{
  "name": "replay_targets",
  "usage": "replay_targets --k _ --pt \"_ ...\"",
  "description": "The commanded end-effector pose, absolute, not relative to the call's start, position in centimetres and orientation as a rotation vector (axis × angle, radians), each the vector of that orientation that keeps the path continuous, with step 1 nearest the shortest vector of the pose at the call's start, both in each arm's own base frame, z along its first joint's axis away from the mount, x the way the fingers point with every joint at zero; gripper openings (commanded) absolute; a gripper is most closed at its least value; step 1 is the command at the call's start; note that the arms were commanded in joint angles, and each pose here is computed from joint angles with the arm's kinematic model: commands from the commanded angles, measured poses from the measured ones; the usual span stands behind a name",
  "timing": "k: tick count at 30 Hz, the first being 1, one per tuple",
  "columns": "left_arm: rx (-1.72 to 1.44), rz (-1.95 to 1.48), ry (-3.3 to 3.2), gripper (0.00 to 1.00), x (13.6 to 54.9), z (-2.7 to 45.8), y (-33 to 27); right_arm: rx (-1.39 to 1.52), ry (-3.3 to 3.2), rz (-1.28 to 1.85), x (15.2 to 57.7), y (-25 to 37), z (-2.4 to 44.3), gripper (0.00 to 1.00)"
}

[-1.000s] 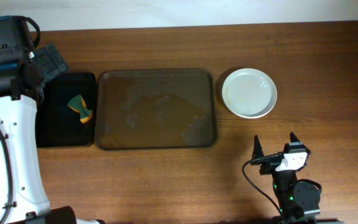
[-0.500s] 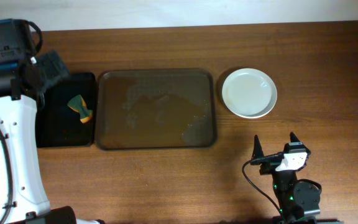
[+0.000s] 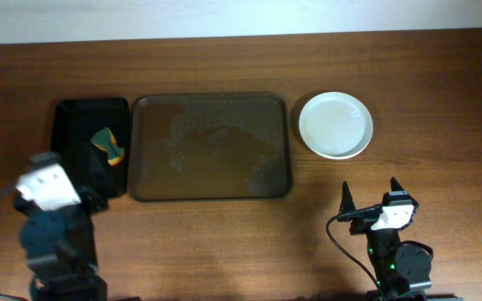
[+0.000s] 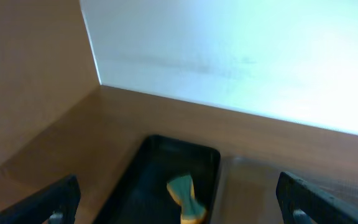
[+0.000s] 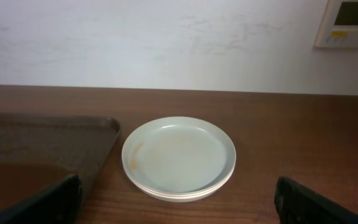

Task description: Clean dirty plates on tray and stack at the side

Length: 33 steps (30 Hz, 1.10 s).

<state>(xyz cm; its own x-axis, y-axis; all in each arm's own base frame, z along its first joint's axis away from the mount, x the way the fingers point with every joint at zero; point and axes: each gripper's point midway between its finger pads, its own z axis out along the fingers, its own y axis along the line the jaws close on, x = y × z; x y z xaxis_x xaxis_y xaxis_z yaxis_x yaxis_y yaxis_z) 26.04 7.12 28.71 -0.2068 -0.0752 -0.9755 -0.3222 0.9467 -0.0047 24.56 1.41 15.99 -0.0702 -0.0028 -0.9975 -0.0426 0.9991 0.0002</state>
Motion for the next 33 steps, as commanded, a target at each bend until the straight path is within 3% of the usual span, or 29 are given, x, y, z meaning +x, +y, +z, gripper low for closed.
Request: replay_targets --k 1,13,33 --pt "-0.177 0.213 1.732 0.99 25.1 24.9 5.2 -0.023 1.646 0.021 24.6 1.1 15.6 0.99" --pt "-0.094 0.23 1.645 0.99 24.2 15.8 4.2 -0.023 1.646 0.021 24.6 1.1 15.6 0.98" --pt "-0.088 0.224 1.64 0.99 24.2 15.9 4.0 -0.023 1.646 0.021 24.6 1.1 15.6 0.98"
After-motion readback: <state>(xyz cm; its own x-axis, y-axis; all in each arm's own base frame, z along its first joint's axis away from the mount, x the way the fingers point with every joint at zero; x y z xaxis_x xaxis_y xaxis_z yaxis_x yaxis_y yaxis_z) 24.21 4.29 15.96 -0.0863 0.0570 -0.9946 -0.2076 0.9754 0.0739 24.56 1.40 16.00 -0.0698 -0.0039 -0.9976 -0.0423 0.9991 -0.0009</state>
